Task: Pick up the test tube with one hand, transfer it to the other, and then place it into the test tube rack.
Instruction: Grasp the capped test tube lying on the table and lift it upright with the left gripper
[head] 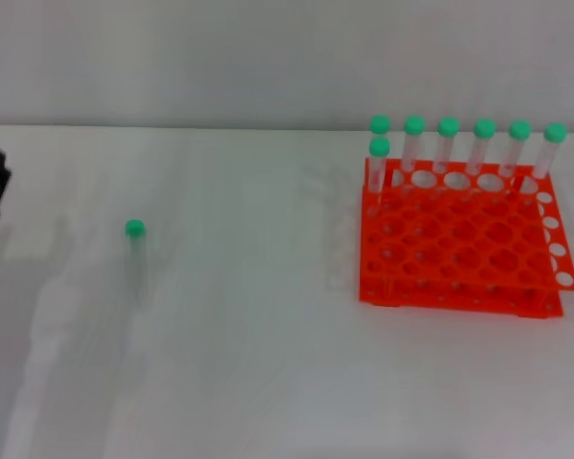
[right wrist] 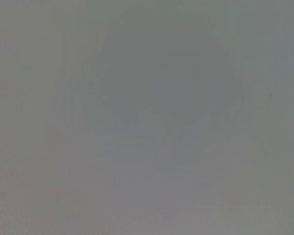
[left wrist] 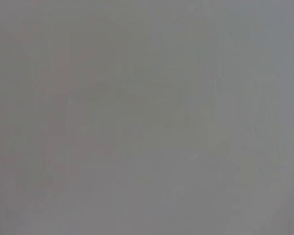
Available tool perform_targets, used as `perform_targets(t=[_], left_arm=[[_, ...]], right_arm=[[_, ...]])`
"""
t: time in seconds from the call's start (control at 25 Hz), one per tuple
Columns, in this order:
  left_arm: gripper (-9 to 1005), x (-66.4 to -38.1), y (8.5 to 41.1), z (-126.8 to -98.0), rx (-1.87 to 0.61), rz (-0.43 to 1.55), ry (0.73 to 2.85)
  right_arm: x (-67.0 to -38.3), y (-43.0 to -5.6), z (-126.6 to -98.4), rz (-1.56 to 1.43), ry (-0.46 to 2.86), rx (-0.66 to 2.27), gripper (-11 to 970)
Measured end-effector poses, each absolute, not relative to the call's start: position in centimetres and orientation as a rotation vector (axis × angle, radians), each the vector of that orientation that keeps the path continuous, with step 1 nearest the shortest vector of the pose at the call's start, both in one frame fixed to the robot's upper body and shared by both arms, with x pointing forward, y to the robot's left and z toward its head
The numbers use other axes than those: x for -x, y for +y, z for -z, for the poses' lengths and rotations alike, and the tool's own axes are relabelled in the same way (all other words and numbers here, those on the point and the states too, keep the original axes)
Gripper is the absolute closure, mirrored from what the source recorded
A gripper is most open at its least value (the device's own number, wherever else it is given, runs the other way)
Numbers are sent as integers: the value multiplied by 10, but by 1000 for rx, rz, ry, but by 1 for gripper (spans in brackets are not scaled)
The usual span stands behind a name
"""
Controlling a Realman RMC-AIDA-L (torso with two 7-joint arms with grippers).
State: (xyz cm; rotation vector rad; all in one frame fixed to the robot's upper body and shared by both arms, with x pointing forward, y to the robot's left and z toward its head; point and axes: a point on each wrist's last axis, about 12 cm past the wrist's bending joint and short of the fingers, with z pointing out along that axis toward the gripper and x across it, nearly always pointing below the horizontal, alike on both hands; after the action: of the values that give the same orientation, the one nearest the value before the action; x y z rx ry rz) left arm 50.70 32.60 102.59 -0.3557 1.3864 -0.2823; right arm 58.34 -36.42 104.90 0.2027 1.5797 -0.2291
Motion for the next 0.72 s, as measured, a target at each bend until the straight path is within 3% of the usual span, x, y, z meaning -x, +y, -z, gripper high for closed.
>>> perform_targets(t=[0.4,0.6,0.64,0.72], left_arm=[[117,-558,366,-1073,418,836,1454],[117,-580,385,-1116,259,1036,1742],[117,-580,395,-1136,215,1058,1868],[117,-580,398,-1141,212,1057,1901]], right_arm=[[-583,-365,-1049,228,1581,-202,135],[-584,-363,-1049,224,1581,-185,135],[-584,-362,-1049,222,1579,-181,135],[-584,-361,-1049,220,1576,-170,135]])
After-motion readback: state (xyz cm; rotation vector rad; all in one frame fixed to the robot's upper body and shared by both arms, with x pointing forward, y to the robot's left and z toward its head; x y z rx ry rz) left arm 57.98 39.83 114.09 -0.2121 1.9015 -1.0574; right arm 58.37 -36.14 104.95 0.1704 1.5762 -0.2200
